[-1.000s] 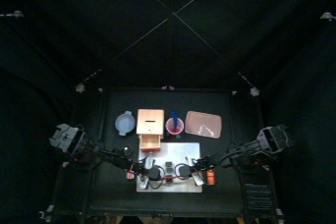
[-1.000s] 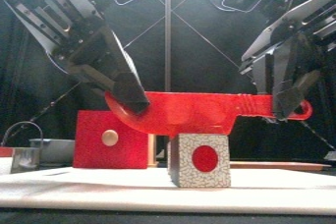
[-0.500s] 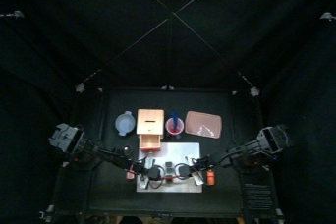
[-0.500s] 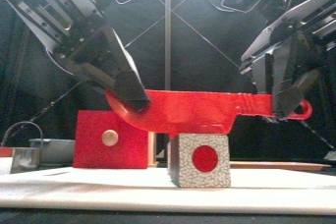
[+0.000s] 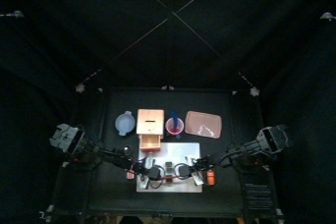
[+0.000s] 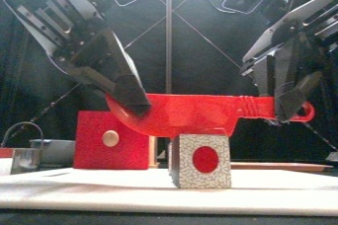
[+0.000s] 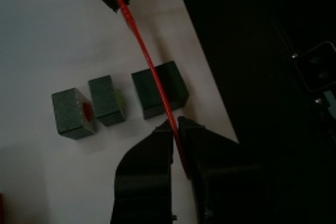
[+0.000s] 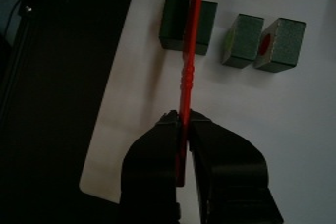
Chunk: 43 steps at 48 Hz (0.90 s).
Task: Place sushi on board then cut the sushi with the knife then place the pieces on the plate
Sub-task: Cut the sushi into 4 pieces
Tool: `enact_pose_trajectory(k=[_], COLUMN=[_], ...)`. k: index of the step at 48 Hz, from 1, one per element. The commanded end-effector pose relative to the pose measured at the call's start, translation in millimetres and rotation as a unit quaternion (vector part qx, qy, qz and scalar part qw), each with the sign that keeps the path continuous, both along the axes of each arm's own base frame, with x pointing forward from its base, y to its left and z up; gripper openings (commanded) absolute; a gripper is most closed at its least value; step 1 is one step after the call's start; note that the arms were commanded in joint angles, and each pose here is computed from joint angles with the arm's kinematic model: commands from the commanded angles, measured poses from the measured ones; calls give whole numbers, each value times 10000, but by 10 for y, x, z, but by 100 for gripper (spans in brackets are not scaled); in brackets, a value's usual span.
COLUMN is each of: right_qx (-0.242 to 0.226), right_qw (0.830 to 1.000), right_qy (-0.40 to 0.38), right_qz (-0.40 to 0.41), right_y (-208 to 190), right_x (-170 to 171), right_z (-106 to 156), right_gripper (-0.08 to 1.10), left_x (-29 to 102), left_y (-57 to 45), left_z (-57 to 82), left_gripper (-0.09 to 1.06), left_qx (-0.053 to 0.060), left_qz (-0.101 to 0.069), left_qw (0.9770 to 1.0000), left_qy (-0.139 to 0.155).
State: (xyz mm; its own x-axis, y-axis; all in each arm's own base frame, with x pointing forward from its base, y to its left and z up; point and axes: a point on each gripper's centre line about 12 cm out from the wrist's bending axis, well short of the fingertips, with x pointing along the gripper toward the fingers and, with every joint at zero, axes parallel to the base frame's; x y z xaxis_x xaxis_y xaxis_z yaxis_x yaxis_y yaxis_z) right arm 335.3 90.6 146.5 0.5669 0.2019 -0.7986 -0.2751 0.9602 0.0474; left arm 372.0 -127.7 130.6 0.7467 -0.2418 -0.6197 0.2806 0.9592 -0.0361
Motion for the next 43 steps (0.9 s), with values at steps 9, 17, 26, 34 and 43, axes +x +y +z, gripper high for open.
enact_pose_trajectory(k=[9, 17, 26, 34, 43], right_qx=[-7, -29, -48, -37, -24], right_qw=[10000, 9999, 9997, 9998, 10000], right_qy=[84, 166, 240, 187, 45], right_qz=[-16, -18, -19, -10, 28], right_y=[20, 23, 26, 31, 30], right_x=[97, 113, 124, 141, 153], right_z=[-83, -151, -213, -166, -23], right_gripper=[31, 31, 31, 31, 31], left_x=[77, 79, 78, 78, 88], left_y=[-46, -54, -53, -48, -45], left_z=[-11, -81, -149, -108, 56], left_gripper=[44, 44, 44, 44, 44], left_qx=[23, 55, 89, 80, 22], left_qz=[-51, -64, -69, -69, -71], left_qw=[10000, 10000, 9999, 9999, 9999], left_qy=[-48, 30, 108, 70, -129])
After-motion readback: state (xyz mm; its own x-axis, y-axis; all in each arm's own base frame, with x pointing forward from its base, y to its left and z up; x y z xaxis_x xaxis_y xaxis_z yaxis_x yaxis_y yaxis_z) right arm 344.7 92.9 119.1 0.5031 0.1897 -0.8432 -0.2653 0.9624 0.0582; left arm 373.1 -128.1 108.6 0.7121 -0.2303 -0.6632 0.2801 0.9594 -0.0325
